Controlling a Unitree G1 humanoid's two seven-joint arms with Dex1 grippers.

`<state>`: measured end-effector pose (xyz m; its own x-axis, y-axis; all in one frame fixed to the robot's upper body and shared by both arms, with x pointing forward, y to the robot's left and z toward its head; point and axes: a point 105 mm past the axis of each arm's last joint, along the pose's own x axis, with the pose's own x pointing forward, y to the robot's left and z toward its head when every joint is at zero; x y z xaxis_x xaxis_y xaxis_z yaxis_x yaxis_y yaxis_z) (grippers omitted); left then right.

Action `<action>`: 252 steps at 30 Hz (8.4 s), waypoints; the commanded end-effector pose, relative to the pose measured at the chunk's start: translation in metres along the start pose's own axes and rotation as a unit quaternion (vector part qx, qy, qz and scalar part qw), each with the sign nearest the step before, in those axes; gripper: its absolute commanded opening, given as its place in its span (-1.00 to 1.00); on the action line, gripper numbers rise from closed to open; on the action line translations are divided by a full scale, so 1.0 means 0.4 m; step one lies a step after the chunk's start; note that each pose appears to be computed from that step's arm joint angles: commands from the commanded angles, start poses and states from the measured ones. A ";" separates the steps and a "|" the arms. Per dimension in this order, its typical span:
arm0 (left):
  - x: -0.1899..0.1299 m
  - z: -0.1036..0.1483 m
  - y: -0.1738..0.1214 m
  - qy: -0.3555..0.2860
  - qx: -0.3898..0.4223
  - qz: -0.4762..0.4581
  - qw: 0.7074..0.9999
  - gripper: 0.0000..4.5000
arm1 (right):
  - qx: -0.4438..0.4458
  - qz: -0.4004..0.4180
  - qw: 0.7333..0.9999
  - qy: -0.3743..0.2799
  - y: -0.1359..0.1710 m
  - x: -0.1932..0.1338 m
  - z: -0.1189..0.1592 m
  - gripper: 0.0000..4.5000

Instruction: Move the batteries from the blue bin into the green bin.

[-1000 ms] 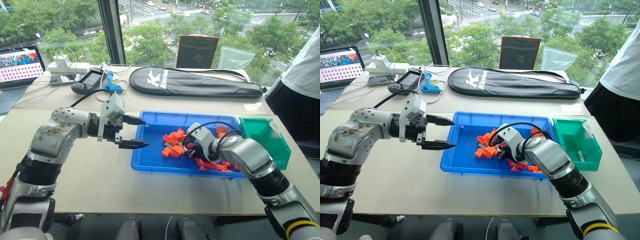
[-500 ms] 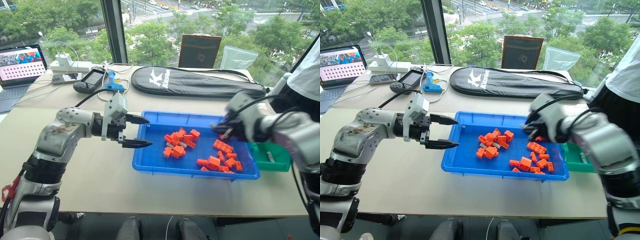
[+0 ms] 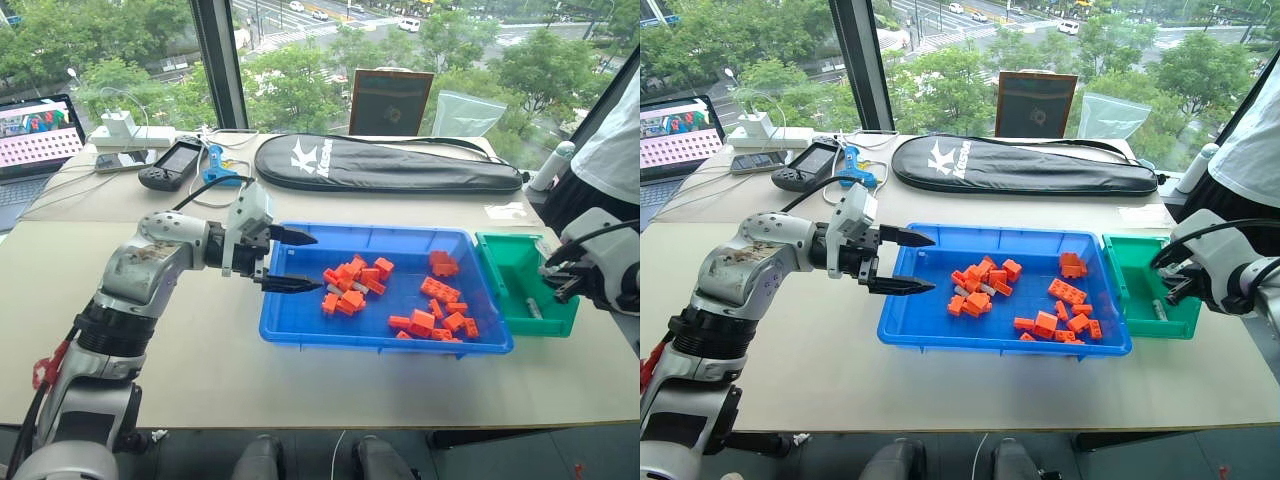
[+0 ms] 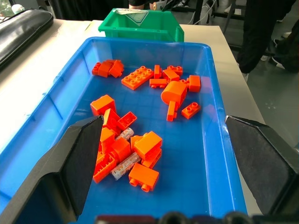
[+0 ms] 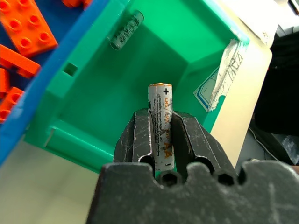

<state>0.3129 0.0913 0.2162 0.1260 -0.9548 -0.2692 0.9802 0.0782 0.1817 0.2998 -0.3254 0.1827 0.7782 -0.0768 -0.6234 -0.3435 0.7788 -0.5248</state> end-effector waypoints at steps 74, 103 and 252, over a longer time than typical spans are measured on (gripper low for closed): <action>-0.058 -0.014 -0.014 0.038 0.012 0.046 0.998 1.00 | -0.056 0.213 0.964 -0.147 0.295 0.021 0.303 0.00; -0.063 -0.018 -0.007 0.050 0.018 0.041 0.998 1.00 | -0.233 0.337 0.879 -0.242 0.474 0.058 0.320 0.45; -0.043 -0.009 0.022 0.028 0.029 0.063 0.997 1.00 | 0.011 0.197 0.966 -0.170 0.326 0.005 0.400 -0.89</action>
<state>0.3208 0.1125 0.2037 0.2669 -0.9052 -0.3307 0.9539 0.1992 0.2245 0.3425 -0.1161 0.1701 0.6519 0.4295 -0.6249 -0.6752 0.7038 -0.2207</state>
